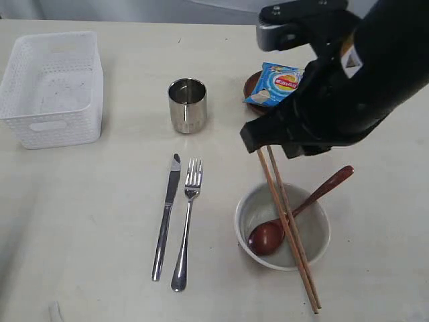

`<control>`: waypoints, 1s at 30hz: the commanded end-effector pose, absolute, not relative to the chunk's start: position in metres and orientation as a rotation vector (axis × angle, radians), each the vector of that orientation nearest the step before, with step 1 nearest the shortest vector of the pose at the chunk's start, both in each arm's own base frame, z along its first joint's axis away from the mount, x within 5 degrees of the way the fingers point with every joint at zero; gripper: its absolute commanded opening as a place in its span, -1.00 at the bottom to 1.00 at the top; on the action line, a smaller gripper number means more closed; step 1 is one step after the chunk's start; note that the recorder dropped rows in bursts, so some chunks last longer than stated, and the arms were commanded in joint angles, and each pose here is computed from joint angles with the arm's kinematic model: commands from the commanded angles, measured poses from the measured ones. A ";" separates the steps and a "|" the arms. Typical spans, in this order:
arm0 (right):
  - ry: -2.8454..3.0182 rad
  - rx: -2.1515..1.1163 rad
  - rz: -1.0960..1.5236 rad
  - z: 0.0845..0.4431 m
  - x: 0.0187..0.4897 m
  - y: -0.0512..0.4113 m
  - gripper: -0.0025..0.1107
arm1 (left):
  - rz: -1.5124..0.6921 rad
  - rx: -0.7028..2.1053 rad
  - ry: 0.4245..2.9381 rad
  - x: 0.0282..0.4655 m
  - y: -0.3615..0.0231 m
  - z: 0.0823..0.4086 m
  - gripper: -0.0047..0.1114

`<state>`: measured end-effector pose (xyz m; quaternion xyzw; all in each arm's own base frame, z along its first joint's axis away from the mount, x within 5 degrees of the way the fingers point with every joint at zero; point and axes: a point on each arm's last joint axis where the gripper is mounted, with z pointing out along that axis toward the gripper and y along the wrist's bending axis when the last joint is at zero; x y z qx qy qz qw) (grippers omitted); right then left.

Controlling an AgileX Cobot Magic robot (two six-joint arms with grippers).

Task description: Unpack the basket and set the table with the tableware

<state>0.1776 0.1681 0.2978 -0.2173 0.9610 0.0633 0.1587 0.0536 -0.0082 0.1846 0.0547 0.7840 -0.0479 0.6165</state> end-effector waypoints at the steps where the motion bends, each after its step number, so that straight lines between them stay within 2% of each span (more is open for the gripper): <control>1: 2.637 -0.633 0.225 0.326 0.162 0.151 -0.96 | -0.121 0.128 1.801 0.053 -0.009 0.184 -0.92; 15: 2.313 -0.604 0.334 0.385 0.116 0.099 -0.96 | -0.121 0.128 1.801 0.053 -0.009 0.184 -0.92; 30: 2.097 -0.528 0.427 0.413 0.071 0.052 -0.96 | -0.121 0.128 1.801 0.053 -0.009 0.184 -0.92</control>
